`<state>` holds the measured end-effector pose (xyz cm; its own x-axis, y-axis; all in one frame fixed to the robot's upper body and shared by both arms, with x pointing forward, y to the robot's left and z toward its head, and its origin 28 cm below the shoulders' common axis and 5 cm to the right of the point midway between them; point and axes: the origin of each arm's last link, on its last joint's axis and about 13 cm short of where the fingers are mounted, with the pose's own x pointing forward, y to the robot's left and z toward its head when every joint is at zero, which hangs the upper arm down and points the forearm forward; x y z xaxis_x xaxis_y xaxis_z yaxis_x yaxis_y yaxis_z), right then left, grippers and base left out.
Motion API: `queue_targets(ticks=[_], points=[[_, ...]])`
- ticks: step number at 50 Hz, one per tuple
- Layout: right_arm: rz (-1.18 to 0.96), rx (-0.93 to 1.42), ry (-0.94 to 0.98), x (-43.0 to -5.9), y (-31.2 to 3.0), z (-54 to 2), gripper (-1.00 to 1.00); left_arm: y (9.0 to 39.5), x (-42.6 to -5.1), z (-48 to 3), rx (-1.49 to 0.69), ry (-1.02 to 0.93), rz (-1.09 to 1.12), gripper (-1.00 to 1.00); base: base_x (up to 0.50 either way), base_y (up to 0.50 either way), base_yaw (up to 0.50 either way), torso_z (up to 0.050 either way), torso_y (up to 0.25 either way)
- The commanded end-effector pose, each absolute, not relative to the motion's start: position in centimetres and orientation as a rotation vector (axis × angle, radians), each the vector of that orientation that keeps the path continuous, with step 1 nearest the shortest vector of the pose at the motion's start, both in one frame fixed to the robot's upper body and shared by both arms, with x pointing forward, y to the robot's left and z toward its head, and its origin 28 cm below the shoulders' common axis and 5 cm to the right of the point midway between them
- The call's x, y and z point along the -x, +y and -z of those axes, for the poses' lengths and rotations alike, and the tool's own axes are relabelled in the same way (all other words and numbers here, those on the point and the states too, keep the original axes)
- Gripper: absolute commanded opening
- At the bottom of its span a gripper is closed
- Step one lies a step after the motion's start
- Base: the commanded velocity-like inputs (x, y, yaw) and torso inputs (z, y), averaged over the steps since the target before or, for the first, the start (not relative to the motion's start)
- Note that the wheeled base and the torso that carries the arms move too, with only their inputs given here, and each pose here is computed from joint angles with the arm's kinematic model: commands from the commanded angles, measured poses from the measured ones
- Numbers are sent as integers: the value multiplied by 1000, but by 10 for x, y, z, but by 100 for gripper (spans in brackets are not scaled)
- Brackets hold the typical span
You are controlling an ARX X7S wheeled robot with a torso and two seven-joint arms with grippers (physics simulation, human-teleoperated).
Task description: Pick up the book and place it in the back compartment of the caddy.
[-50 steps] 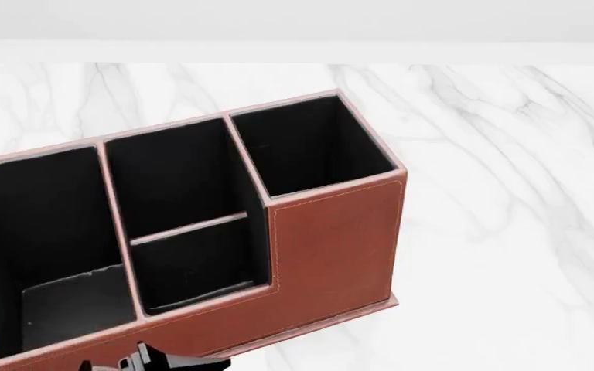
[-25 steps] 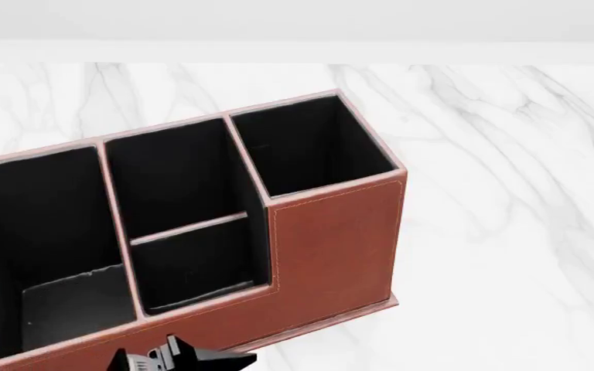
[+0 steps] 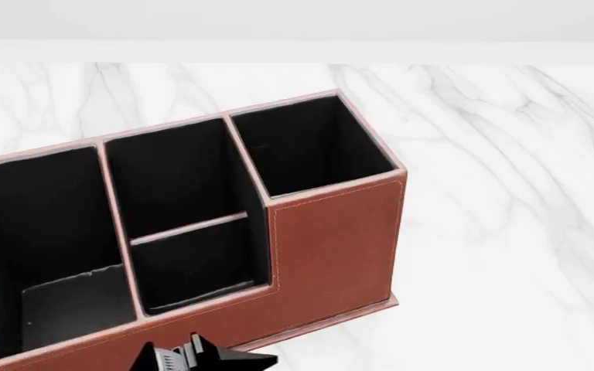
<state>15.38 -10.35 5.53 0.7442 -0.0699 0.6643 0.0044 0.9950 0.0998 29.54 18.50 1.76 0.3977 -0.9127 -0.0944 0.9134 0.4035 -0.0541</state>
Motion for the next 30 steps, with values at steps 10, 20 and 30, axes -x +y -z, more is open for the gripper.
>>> queue_targets(ticks=[10,20,30], points=[[41,-94,-726,-155,-104,-55,100,176,-305,-15,-13,143,1184,100,0,0,0,0,0],[39,-94,-727,-155,-104,-55,100,172,-307,-15,-16,148,1198,100,0,0,0,0,0],[40,-94,-729,-154,-104,-55,100,168,-308,-12,-22,158,1204,100,0,0,0,0,0]])
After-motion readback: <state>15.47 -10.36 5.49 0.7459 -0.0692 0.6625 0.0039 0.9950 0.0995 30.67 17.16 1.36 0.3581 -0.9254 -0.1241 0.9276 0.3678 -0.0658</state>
